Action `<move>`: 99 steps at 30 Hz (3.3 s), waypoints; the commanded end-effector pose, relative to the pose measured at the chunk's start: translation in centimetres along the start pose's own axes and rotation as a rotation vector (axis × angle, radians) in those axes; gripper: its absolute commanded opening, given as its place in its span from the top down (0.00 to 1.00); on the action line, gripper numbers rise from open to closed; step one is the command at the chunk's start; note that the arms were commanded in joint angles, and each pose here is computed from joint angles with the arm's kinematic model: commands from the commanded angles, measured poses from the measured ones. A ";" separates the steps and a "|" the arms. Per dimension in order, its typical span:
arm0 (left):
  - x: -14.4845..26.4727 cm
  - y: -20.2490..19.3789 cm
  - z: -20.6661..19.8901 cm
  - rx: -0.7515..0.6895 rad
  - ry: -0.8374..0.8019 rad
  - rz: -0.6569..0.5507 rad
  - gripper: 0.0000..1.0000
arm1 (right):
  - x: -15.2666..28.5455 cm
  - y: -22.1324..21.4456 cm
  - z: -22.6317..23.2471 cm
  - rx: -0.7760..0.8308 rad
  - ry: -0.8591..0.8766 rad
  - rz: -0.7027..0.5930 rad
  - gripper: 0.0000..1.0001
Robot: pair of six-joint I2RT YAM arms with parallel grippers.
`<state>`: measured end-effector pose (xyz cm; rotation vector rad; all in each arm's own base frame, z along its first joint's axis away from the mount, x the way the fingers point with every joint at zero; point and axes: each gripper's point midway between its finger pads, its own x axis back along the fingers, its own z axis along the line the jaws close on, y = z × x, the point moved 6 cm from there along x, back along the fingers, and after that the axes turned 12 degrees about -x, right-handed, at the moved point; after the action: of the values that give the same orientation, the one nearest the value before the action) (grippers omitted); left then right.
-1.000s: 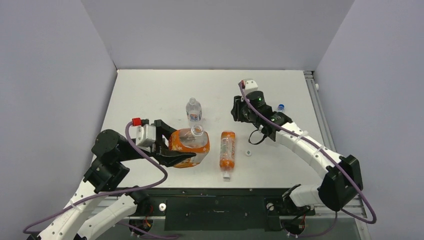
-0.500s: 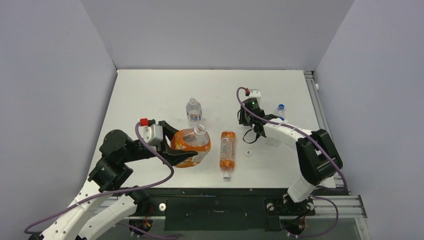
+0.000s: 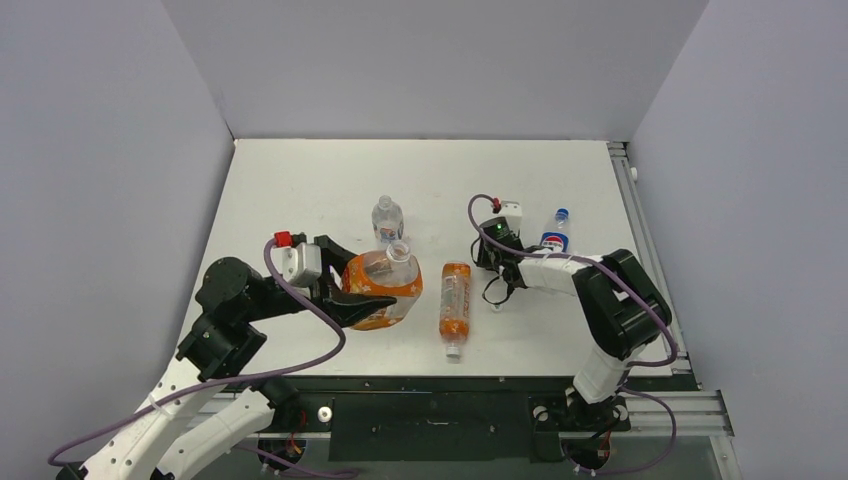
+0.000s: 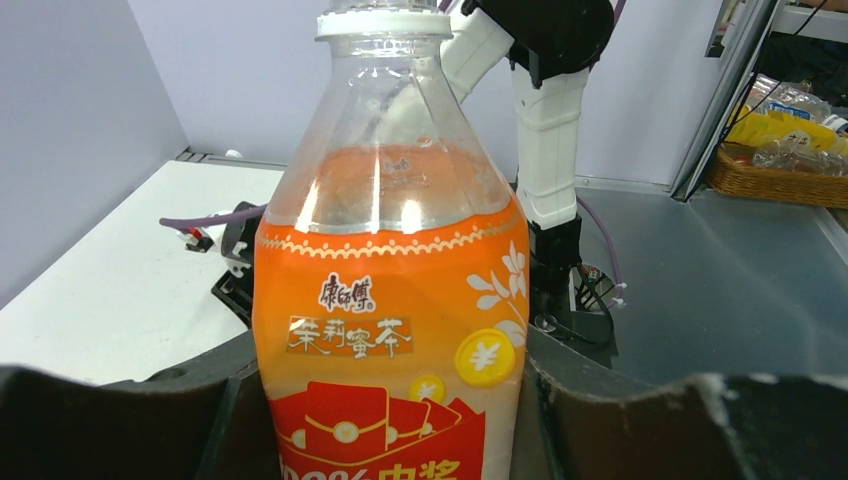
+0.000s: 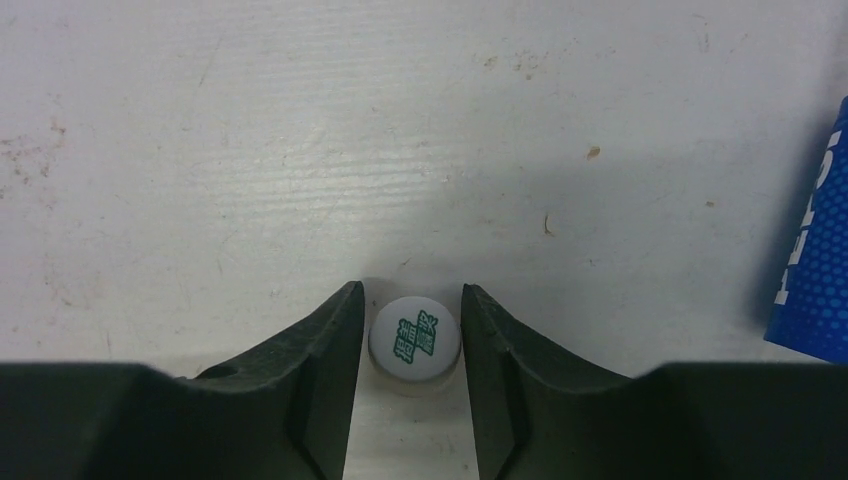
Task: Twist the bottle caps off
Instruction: Place the bottle cap at the center of the board, then place the plastic bottle at the center of the board.
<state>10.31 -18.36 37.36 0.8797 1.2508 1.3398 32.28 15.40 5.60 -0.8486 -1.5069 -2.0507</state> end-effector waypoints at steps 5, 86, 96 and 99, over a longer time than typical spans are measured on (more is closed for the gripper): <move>0.0 3.4 0.4 -0.053 0.027 -0.095 1.00 | 4.1 3.1 1.7 -0.023 0.056 -0.107 0.36; 5.7 -0.9 3.2 -0.122 0.502 0.186 0.03 | 26.8 15.8 16.3 0.361 0.696 -0.604 1.00; 6.0 -0.8 2.6 -0.124 0.480 0.196 0.03 | 15.4 18.5 16.6 0.179 0.533 -0.717 1.00; 5.8 -0.8 2.7 -0.122 0.479 0.188 0.03 | 11.4 18.3 16.9 0.129 0.498 -0.709 1.00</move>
<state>12.01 -12.41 35.45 0.6649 1.4551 1.8280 36.80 26.03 29.74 0.2520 -1.8177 -2.1190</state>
